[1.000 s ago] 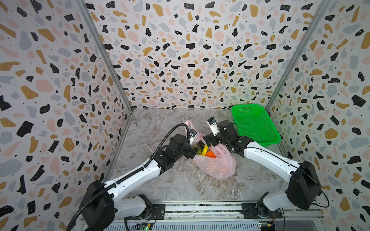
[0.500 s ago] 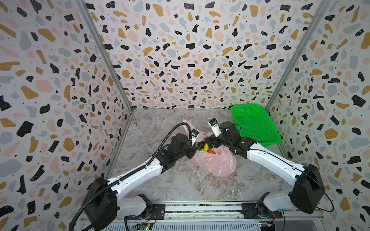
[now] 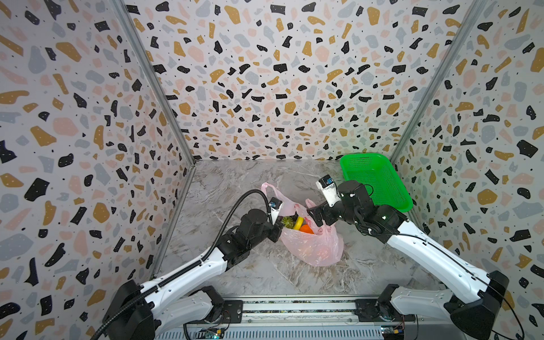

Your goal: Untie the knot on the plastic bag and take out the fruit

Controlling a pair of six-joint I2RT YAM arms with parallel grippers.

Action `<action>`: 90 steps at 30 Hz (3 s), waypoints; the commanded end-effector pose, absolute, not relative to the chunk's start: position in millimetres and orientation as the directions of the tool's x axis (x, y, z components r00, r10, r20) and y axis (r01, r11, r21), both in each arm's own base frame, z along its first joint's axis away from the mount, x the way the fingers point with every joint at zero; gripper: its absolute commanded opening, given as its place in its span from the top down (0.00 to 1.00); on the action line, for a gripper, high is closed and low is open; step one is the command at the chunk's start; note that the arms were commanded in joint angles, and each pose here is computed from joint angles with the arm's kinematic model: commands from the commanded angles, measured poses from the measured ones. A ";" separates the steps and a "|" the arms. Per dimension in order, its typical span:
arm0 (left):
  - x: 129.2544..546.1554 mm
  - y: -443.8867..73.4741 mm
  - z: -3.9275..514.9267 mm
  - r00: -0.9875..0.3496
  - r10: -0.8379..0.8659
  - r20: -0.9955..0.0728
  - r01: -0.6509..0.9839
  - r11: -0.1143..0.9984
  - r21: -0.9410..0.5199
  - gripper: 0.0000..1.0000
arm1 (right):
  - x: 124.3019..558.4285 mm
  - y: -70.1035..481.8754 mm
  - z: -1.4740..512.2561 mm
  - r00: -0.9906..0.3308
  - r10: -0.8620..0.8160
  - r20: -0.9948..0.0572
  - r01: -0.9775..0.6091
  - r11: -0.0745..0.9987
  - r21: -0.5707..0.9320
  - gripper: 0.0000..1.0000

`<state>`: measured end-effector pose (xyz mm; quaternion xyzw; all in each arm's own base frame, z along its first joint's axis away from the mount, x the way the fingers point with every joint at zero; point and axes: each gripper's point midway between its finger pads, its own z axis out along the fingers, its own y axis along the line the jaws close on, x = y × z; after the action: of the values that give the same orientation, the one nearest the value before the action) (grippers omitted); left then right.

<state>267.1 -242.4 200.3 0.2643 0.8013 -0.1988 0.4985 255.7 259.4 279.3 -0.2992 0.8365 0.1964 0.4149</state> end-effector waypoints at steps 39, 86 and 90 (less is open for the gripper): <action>263.1 -257.1 253.3 -0.354 0.143 -0.924 0.670 0.729 -0.144 1.00 | 179.7 302.2 240.6 -0.612 -0.275 -0.741 -0.721 0.579 0.381 0.05; 202.5 -231.5 194.8 -0.541 0.009 -0.841 0.555 0.755 -0.349 0.60 | 147.7 308.2 97.7 -0.741 -0.485 -0.465 -0.643 0.713 0.280 0.42; 195.5 -226.2 189.3 -0.552 0.035 -0.833 0.561 0.755 -0.340 0.55 | 166.8 315.8 105.2 -0.730 -0.447 -0.517 -0.632 0.728 0.264 0.39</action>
<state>203.0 -225.7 181.8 0.1720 0.8292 -0.2895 0.4461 145.3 309.3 91.0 -0.3094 0.9082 0.2230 0.1723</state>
